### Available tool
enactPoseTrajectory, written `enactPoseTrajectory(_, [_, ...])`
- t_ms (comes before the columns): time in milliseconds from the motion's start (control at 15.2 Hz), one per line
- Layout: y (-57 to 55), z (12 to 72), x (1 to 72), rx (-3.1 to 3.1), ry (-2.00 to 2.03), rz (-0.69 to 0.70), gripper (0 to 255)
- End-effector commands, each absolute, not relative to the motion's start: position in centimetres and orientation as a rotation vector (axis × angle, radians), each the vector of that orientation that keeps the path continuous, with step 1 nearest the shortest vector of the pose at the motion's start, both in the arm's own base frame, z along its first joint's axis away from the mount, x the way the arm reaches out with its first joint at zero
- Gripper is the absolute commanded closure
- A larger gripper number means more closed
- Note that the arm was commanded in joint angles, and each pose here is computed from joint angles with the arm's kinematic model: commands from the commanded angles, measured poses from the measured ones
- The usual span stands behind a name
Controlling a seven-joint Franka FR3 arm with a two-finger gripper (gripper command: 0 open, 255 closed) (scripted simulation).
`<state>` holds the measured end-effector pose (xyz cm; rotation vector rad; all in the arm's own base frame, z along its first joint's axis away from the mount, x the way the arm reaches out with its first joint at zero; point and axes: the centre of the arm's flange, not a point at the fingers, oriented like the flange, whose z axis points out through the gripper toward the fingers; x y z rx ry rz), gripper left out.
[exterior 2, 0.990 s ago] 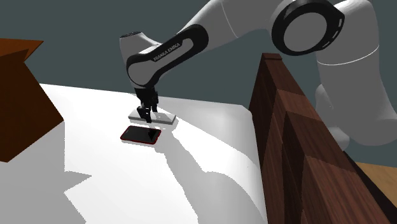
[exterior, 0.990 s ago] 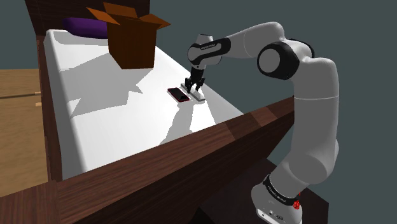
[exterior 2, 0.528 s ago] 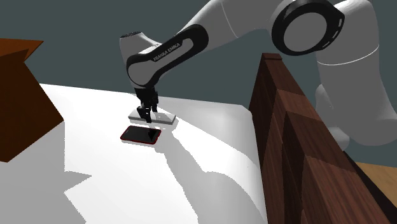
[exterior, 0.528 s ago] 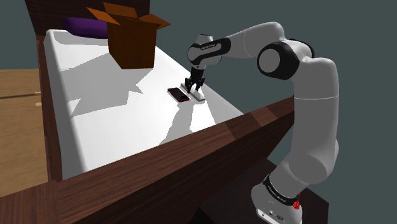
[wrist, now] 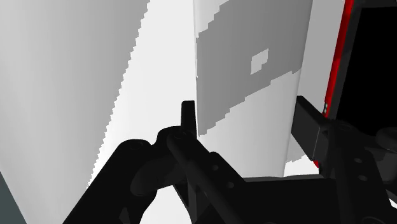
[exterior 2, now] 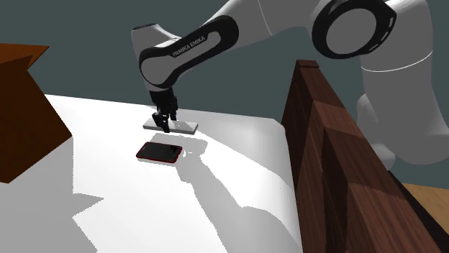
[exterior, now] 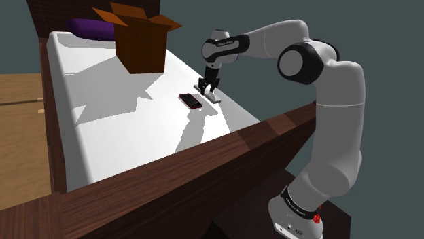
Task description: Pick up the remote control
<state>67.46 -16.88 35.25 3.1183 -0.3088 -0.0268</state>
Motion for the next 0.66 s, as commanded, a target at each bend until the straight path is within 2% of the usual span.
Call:
enactPoseTrajectory(0, [-16.9,36.3,67.4,3.118,-0.309,-0.027,255])
enactPoseTrajectory(594, [-16.9,40.0,67.4,3.118,-0.309,-0.027,255])
